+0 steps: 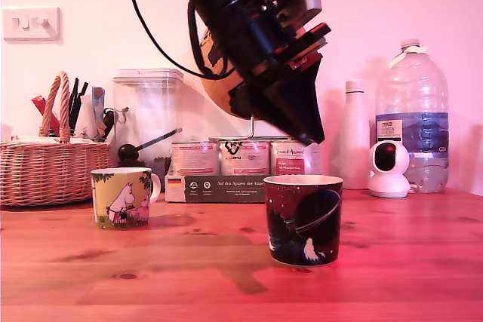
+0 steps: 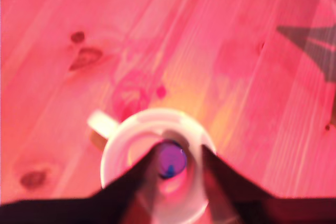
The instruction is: Pick up the coffee capsules on the table and drop them inside the coffee cup
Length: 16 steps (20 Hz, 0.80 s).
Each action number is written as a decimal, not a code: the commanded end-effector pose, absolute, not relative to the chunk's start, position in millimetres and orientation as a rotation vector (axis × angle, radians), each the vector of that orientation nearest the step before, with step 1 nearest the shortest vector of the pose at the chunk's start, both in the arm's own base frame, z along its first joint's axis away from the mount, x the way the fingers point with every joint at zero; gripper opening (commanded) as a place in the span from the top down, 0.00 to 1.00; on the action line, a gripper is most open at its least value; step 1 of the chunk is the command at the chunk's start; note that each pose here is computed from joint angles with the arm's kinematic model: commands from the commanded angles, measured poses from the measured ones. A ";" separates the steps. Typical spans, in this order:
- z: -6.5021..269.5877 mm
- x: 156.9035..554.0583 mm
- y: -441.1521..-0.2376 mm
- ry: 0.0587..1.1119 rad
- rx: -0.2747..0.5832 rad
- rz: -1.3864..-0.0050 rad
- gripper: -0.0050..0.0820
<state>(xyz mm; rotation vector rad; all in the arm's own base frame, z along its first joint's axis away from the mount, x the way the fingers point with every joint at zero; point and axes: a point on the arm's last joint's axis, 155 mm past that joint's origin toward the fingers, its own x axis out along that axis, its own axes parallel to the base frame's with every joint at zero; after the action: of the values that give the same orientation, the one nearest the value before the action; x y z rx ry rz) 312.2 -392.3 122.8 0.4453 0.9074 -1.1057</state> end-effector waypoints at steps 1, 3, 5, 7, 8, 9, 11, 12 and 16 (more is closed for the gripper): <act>149.7 309.9 -394.3 0.841 0.437 -1.126 0.96; 163.2 307.7 -390.4 0.818 0.433 -1.134 0.96; 177.4 308.5 -385.4 0.796 0.409 -1.142 0.96; 192.9 308.1 -381.4 0.763 0.385 -1.156 0.96; 199.8 309.9 -377.9 0.745 0.377 -1.151 0.96; 205.0 311.7 -373.9 0.731 0.372 -1.143 0.96; 212.1 313.2 -365.7 0.704 0.368 -1.133 0.96; 214.5 314.3 -360.9 0.689 0.362 -1.125 0.96; 215.3 323.3 -335.6 0.641 0.318 -1.067 0.96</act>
<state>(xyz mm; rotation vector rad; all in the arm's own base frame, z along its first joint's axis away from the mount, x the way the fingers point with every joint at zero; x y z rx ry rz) 323.5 -340.1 220.0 0.3259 0.6376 -1.0753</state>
